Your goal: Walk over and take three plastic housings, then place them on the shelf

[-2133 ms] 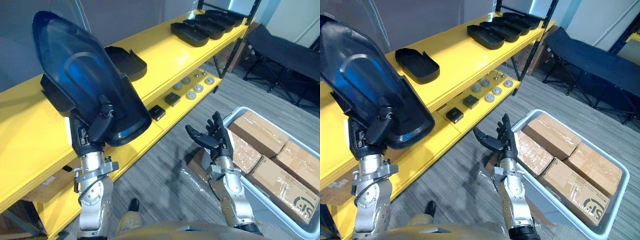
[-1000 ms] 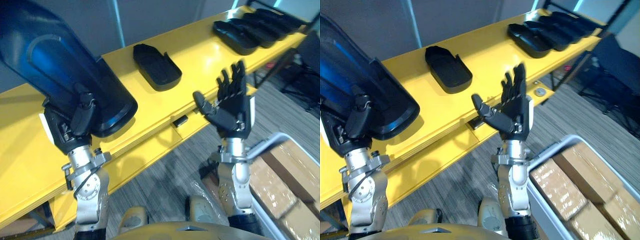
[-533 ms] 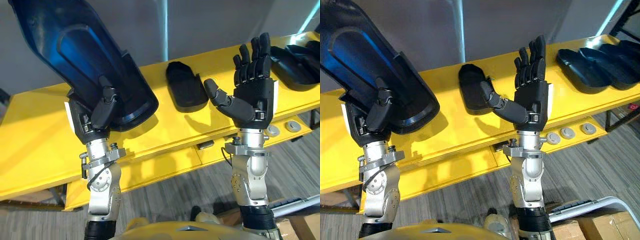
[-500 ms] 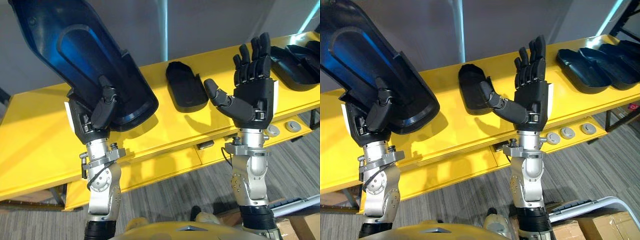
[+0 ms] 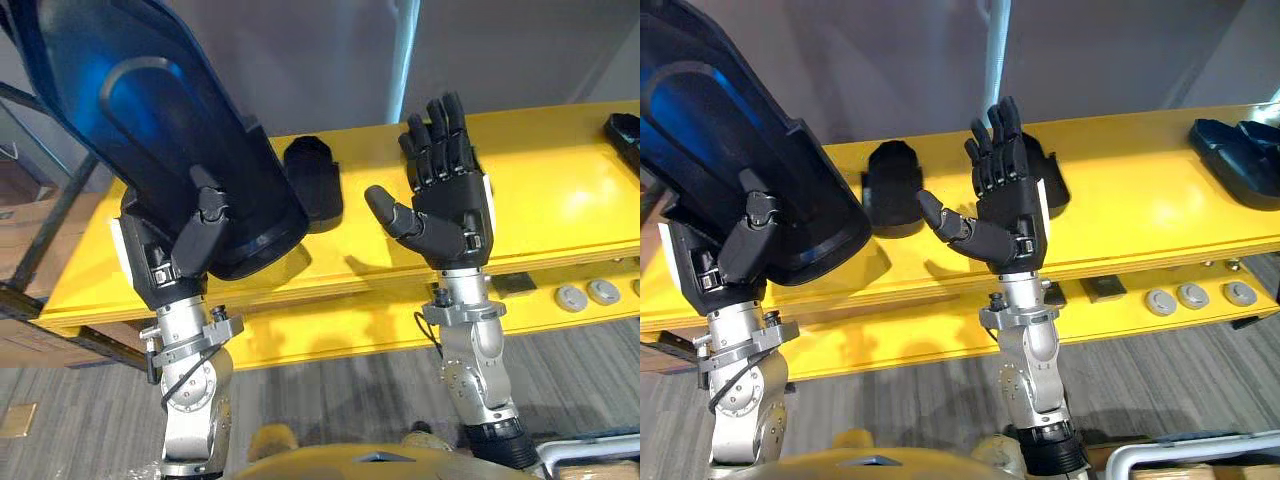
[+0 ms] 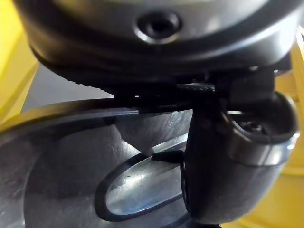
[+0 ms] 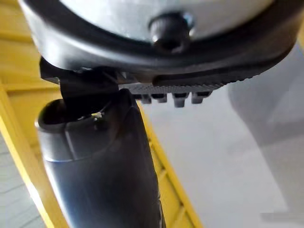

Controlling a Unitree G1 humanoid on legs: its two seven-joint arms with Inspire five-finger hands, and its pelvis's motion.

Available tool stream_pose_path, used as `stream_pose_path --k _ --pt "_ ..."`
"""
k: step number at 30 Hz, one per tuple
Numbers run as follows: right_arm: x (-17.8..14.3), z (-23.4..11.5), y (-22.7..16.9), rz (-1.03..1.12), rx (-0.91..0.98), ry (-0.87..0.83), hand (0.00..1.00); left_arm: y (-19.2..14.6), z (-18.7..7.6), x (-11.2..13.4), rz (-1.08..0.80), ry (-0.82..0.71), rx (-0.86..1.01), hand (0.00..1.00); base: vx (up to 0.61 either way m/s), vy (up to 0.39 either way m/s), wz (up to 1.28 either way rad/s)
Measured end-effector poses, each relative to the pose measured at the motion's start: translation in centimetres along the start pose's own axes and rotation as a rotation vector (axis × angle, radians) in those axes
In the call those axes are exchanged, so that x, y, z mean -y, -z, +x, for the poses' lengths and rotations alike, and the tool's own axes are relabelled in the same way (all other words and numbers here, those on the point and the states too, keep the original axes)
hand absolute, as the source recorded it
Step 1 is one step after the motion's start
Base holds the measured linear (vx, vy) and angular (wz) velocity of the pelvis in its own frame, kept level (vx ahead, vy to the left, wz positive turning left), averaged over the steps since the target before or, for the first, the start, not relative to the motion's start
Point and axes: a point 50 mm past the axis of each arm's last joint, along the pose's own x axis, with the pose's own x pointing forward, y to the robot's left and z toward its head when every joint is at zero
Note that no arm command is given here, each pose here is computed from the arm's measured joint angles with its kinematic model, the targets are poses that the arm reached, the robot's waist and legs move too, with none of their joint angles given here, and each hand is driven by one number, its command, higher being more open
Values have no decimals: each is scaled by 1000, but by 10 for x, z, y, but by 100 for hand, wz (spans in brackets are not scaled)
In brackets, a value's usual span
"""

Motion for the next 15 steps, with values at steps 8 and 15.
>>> stream_pose_path --k 8,15 --pt "-18 -5 34 39 -109 37 100 4 11 -5 41 148 -3 0 37 230 21" --pt "11 -4 17 -48 -69 136 100 7 20 33 -77 260 7 0 58 1 15"
